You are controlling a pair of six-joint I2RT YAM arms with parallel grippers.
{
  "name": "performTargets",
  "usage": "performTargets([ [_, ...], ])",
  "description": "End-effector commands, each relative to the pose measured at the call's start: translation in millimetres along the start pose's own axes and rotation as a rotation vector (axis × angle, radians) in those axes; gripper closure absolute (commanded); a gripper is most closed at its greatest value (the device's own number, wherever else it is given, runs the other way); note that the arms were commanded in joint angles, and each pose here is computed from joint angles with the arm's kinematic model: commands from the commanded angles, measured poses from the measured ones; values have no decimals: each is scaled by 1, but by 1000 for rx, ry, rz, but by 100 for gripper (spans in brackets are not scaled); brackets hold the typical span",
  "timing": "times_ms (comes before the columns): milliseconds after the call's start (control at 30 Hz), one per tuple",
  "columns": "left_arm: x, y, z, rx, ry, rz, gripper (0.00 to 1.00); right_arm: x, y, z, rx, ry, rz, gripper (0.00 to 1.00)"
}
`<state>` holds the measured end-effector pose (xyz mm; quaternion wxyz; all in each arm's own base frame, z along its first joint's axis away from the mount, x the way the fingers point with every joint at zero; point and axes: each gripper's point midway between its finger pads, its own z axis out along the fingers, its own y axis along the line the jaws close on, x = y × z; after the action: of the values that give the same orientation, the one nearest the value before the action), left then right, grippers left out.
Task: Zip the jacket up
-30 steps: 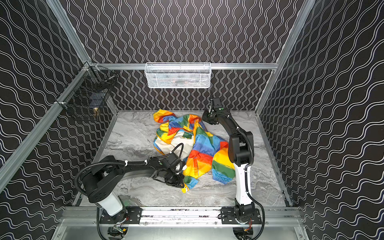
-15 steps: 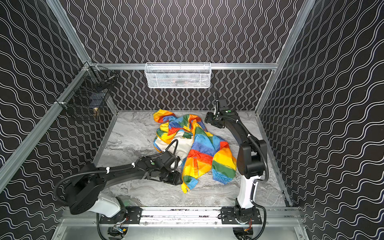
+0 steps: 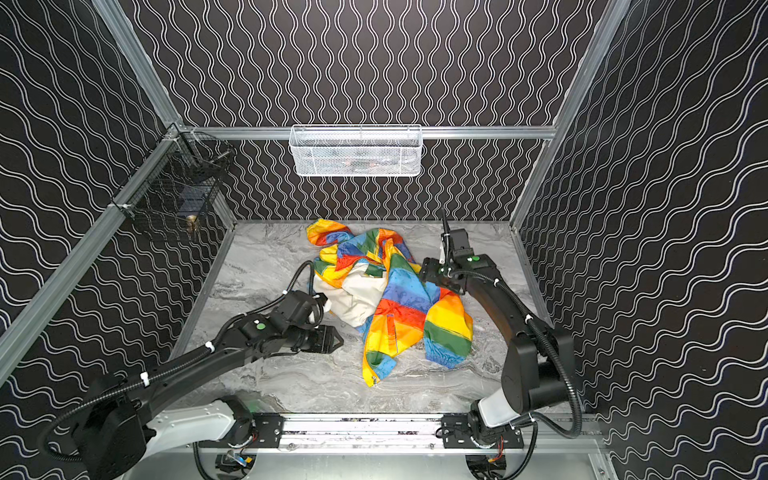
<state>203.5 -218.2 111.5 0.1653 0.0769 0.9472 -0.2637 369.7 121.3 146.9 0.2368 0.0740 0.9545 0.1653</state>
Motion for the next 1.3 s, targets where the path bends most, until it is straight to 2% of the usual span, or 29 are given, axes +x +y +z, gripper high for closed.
performTargets([
  [0,-3,7,-3,9,-13,-41,43,12,4,11,-42,14,16,23],
  [200,-9,14,-7,22,-28,-89,43,29,-5,47,-18,68,45,26],
  [433,-14,18,-15,46,-57,-128,44,39,-16,78,9,109,65,38],
  [500,-18,19,-19,48,-75,-137,44,42,-19,83,15,114,68,46],
  [600,-24,21,-27,45,-100,-137,44,44,-21,87,13,121,73,62],
  [733,-32,25,-35,38,-136,-140,44,41,-21,88,8,124,89,92],
  [800,-35,29,-39,32,-153,-153,44,39,-23,85,-3,119,104,99],
  [1267,-54,56,-53,36,-196,-229,46,36,-78,53,77,89,162,100],
])
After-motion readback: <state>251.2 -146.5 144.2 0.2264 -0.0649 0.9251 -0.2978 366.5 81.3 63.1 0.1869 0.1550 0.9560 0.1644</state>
